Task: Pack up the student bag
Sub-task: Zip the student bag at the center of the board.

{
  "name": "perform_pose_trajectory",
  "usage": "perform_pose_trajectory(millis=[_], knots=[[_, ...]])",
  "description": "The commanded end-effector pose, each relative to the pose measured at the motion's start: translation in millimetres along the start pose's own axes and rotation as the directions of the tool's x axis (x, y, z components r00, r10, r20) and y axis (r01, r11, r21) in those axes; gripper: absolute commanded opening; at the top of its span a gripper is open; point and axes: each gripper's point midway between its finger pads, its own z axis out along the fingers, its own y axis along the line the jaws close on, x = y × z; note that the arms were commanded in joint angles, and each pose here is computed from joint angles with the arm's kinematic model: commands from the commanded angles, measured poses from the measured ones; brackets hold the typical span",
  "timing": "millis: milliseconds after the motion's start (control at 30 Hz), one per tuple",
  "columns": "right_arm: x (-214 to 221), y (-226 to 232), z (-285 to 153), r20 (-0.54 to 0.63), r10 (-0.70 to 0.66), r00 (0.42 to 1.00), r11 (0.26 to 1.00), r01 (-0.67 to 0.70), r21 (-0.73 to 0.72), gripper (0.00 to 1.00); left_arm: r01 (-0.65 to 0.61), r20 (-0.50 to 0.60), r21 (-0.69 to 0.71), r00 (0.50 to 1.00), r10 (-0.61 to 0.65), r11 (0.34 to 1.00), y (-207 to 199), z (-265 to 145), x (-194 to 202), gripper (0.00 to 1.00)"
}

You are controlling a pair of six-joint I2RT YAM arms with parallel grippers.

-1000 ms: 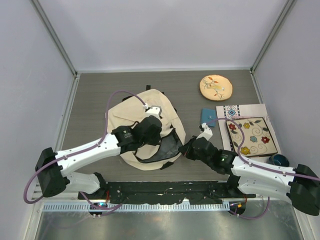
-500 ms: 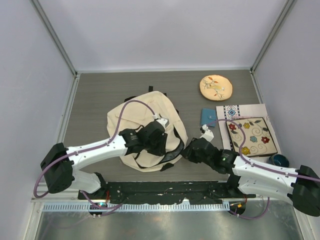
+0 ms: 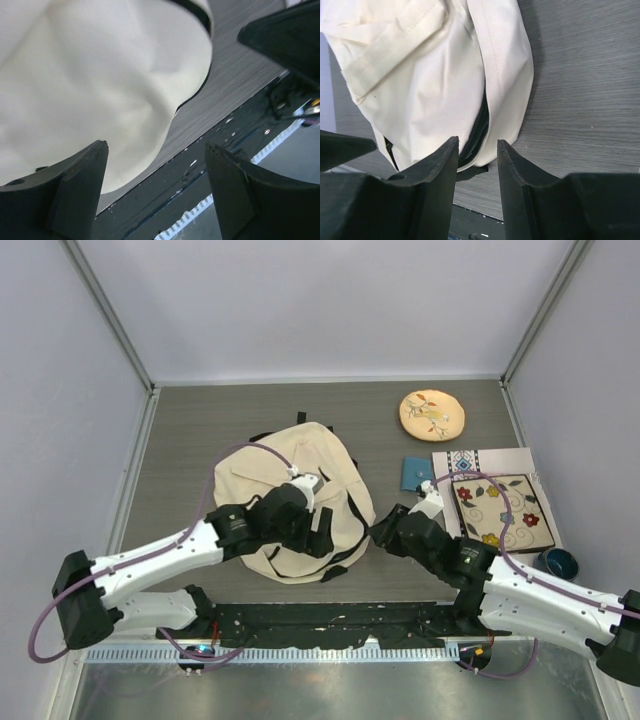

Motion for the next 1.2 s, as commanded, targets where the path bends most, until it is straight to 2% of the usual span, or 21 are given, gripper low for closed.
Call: perform_pose_trajectory(millis=[0, 67, 133, 300, 400, 533, 667, 767, 833, 867, 900, 967, 1000, 1067, 1167], knots=[[-27, 27, -9, 0.095, 0.04, 0.995, 0.996, -0.031, -0.088, 0.42, 0.068, 0.266, 0.058, 0.96, -0.082, 0.996, -13, -24, -55, 0.84], [-29, 38, -7, 0.1, 0.05, 0.994, 0.99, -0.036, -0.134, 0.42, 0.072, 0.293, 0.073, 0.952, -0.09, 0.995, -16, -21, -63, 0.87], [-31, 45, -4, 0.104, 0.05, 0.993, 0.988, -0.034, -0.152, 0.42, 0.077, 0.259, 0.042, 0.962, -0.085, 0.996, -13, -5, -60, 0.87], [-23, 60, 14, 0.074, 0.017, 0.997, 0.989, -0.006, -0.146, 0.4, 0.099, 0.078, 0.006, 0.992, -0.099, 0.995, -10, 47, -28, 0.82], [-6, 48, 30, 0.025, -0.004, 1.0, 0.996, 0.006, -0.09, 0.37, 0.148, 0.035, 0.006, 0.988, -0.148, 0.989, -7, 62, -14, 0.77], [8, 22, 37, -0.009, -0.031, 0.999, 1.0, 0.031, 0.001, 0.31, 0.177, 0.07, -0.012, 0.982, -0.176, 0.984, 1, 54, -11, 0.77], [-14, -2, 27, 0.084, -0.085, 0.993, 0.992, 0.077, 0.098, 0.32, 0.154, 0.153, -0.045, 0.977, -0.145, 0.987, 10, 25, -25, 0.8], [-31, -4, 16, 0.133, -0.109, 0.985, 0.989, 0.095, 0.111, 0.36, 0.15, 0.229, -0.089, 0.965, -0.126, 0.985, 17, -4, -41, 0.83], [-36, -2, 13, 0.142, -0.113, 0.983, 0.989, 0.098, 0.107, 0.45, 0.149, 0.262, -0.162, 0.96, -0.103, 0.975, 31, -19, -46, 0.86], [-38, 0, 12, 0.145, -0.103, 0.984, 0.991, 0.09, 0.095, 0.53, 0.15, 0.292, -0.17, 0.952, -0.096, 0.974, 32, -28, -53, 0.87], [-37, 2, 12, 0.132, -0.096, 0.987, 0.993, 0.085, 0.084, 0.65, 0.161, 0.324, -0.173, 0.941, -0.099, 0.972, 35, -39, -57, 0.9], [-34, 7, 13, 0.116, -0.077, 0.99, 0.996, 0.07, 0.063, 0.71, 0.187, 0.371, -0.229, 0.924, -0.092, 0.955, 50, -52, -59, 0.93], [-29, 10, 13, 0.091, -0.063, 0.994, 0.997, 0.059, 0.044, 0.76, 0.206, 0.402, -0.232, 0.91, -0.099, 0.951, 55, -62, -60, 0.99], [-21, 14, 17, 0.061, -0.032, 0.998, 0.999, 0.031, 0.013, 0.79, 0.262, 0.425, -0.3, 0.898, -0.118, 0.917, 77, -68, -51, 1.0], [-6, 18, 22, 0.005, 0.011, 1.0, 1.0, -0.011, -0.022, 0.81, 0.332, 0.442, -0.326, 0.881, -0.168, 0.885, 96, -75, -38, 0.99]])
